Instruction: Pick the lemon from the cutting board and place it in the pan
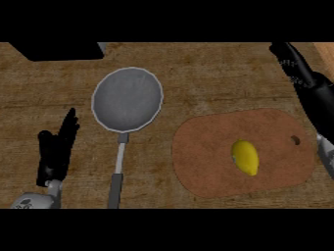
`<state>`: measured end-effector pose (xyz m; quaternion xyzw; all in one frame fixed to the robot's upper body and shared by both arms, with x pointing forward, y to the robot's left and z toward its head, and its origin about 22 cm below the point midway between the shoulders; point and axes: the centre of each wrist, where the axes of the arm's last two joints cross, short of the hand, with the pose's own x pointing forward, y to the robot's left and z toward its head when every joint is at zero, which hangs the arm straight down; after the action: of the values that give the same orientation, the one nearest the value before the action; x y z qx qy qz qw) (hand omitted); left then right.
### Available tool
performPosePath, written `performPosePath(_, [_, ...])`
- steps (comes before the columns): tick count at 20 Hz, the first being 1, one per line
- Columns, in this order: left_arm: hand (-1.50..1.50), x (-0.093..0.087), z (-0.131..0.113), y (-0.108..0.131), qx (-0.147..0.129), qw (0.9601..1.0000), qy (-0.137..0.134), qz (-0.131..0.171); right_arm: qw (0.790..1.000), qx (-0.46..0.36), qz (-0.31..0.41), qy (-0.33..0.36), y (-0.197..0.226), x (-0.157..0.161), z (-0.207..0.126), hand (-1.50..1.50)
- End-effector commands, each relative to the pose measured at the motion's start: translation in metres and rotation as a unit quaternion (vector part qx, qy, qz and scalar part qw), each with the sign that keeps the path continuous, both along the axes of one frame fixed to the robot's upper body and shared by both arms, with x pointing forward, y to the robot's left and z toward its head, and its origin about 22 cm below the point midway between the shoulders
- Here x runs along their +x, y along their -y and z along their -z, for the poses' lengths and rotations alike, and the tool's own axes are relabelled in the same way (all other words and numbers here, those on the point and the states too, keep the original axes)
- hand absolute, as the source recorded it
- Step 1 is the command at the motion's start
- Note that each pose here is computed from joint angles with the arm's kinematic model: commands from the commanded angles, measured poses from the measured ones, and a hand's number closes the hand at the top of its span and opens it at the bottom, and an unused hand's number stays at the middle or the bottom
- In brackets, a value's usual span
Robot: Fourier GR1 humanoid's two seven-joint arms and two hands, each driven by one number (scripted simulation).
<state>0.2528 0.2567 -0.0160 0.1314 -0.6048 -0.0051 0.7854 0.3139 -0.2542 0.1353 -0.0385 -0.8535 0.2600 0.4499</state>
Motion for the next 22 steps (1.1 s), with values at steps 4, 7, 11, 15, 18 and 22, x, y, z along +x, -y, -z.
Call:
performPosePath(4, [0.0, 0.008, -0.016, -0.052, 0.088, 0.9957, -0.017, -0.023, 0.982, 0.115, -0.088, -0.118, -0.03, -0.007, 0.031, -1.5])
performPosePath(7, [0.0, 0.003, -0.009, -0.055, 0.072, 0.9955, -0.039, -0.047, 0.935, 0.352, 0.029, 0.022, -0.013, -0.004, 0.008, -1.5])
performPosePath(11, [0.0, 0.0, -0.015, -0.079, 0.091, 0.9922, -0.048, -0.07, 0.932, 0.252, 0.219, -0.141, 0.035, -0.027, 0.085, 1.5])
performPosePath(15, [0.0, 0.003, -0.042, -0.091, 0.094, 0.9936, -0.047, -0.043, 0.949, 0.244, 0.185, -0.072, 0.034, -0.073, 0.115, -1.5])
performPosePath(18, [0.0, 0.016, -0.033, -0.121, 0.092, 0.9939, -0.042, -0.044, 0.971, 0.182, 0.135, -0.08, 0.025, -0.095, 0.089, -1.5])
performPosePath(22, [0.0, 0.014, -0.031, -0.099, 0.097, 0.9934, -0.048, -0.038, 0.983, 0.073, 0.145, -0.088, 0.056, -0.104, 0.059, -1.5])
